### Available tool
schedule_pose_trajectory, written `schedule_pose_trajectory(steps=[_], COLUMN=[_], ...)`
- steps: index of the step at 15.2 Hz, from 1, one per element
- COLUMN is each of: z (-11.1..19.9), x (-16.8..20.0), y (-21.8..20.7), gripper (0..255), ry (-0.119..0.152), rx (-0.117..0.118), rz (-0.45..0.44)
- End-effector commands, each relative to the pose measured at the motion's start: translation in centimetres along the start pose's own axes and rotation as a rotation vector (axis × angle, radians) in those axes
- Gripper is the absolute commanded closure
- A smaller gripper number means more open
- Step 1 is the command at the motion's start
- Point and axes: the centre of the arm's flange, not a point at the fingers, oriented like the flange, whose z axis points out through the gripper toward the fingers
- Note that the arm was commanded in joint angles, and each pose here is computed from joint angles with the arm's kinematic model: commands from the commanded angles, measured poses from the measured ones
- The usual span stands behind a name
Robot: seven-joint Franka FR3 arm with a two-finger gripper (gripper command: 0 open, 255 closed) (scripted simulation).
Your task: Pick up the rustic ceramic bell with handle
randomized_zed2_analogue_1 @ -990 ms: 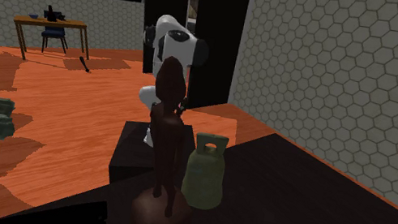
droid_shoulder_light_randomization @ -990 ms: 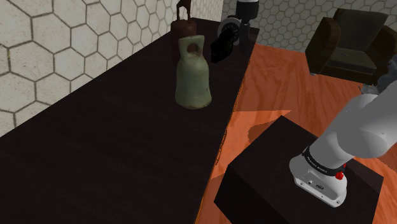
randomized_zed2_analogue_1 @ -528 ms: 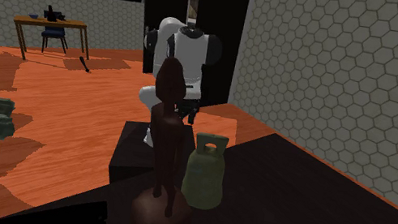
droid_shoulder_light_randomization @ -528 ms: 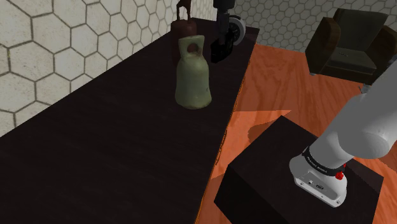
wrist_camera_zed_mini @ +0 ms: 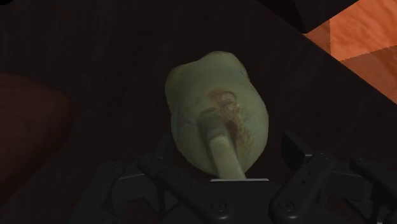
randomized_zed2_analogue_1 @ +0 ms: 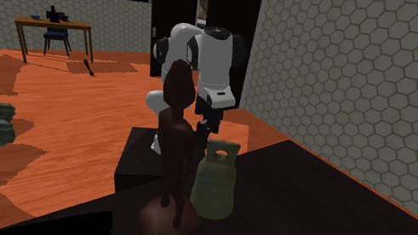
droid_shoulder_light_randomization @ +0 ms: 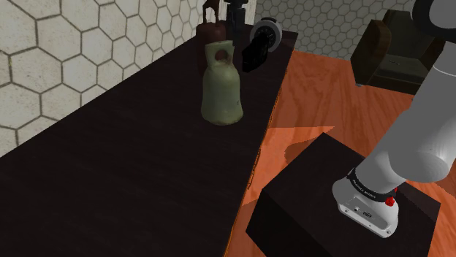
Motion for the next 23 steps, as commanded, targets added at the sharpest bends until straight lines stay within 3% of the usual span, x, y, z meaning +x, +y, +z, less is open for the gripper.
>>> schedule_pose_trajectory(steps=[1, 6, 7, 16, 23], z=[0.9, 2.8, 2.8, 2.8, -0.9], x=[0.1, 0.0, 0.0, 0.0, 0.1], y=[0.1, 0.4, 0.4, 0.4, -0.1], gripper=[0, 0, 255, 255, 255], ry=[0.001, 0.001, 0.001, 0.001, 0.001], rx=[0.000, 0.000, 0.000, 0.000, 0.000], rz=[-0.004, -0.004, -0.004, -0.004, -0.004])
